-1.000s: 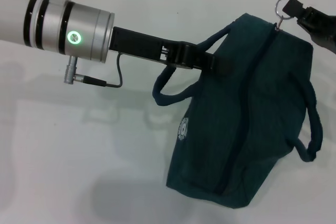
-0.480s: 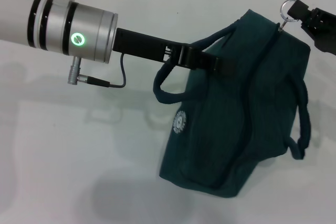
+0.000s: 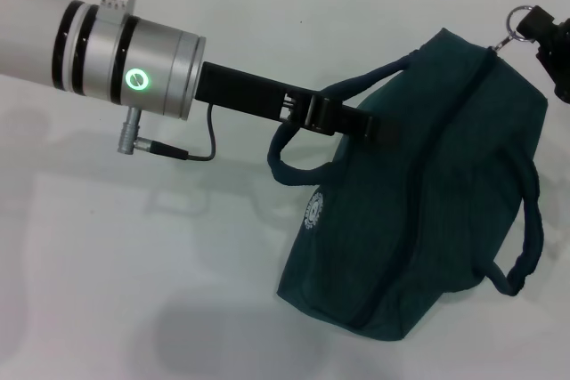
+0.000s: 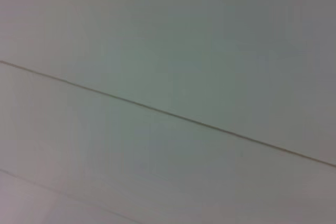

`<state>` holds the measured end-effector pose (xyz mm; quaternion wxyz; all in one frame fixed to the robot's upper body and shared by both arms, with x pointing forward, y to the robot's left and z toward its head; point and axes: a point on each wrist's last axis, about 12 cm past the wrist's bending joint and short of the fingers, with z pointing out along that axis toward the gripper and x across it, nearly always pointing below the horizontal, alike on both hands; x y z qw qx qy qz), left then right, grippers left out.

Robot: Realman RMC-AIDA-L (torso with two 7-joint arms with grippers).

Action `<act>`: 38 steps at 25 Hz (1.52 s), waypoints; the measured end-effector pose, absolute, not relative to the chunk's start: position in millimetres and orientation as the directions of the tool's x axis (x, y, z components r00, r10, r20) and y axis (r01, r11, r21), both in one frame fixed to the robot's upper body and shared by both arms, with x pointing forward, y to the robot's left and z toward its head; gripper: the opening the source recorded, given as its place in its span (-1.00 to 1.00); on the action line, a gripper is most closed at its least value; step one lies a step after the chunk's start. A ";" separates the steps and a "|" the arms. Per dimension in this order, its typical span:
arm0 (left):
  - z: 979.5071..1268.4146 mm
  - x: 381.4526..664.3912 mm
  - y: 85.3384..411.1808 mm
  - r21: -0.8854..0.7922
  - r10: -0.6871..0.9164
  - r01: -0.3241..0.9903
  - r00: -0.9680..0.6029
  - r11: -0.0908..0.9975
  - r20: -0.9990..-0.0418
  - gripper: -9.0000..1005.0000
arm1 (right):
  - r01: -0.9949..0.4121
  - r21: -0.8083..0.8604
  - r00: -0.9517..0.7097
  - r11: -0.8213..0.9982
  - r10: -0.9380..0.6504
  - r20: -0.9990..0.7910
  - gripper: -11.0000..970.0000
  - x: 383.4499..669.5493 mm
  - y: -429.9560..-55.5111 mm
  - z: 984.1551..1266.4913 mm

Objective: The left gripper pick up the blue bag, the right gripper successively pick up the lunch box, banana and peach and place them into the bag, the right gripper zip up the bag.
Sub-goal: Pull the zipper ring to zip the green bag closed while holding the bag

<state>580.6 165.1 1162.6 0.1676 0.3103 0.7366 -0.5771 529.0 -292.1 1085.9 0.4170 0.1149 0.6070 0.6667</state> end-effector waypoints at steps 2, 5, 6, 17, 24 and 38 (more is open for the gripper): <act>1163.2 580.0 164.0 -0.744 0.265 0.655 -0.746 0.131 -0.611 -0.90 | -0.403 0.912 -0.627 0.080 0.701 -0.339 -0.94 527.4 -293.1 1083.7; 1164.4 578.0 160.5 -0.737 0.273 0.668 -0.731 0.104 -0.625 -0.90 | -0.375 0.925 -0.635 0.069 0.708 -0.310 -0.94 524.6 -293.8 1079.4; 1165.0 577.2 159.1 -0.734 0.275 0.673 -0.726 0.092 -0.631 -0.90 | -0.367 0.928 -0.636 0.066 0.710 -0.302 -0.94 524.0 -293.8 1078.3; 1177.0 568.3 158.6 -0.701 0.238 0.711 -0.673 -0.052 -0.700 -0.90 | -0.313 0.949 -0.648 0.045 0.720 -0.248 -0.94 522.3 -293.1 1071.9; 1183.2 569.4 160.7 -0.677 0.199 0.731 -0.654 -0.084 -0.730 -0.90 | -0.312 0.949 -0.660 0.042 0.709 -0.248 -0.94 525.3 -288.5 1073.0; 1179.2 583.6 180.2 -0.688 0.041 0.725 -0.689 0.036 -0.724 -0.90 | -0.365 0.926 -0.602 0.091 0.736 -0.309 -0.47 530.7 -290.1 1076.1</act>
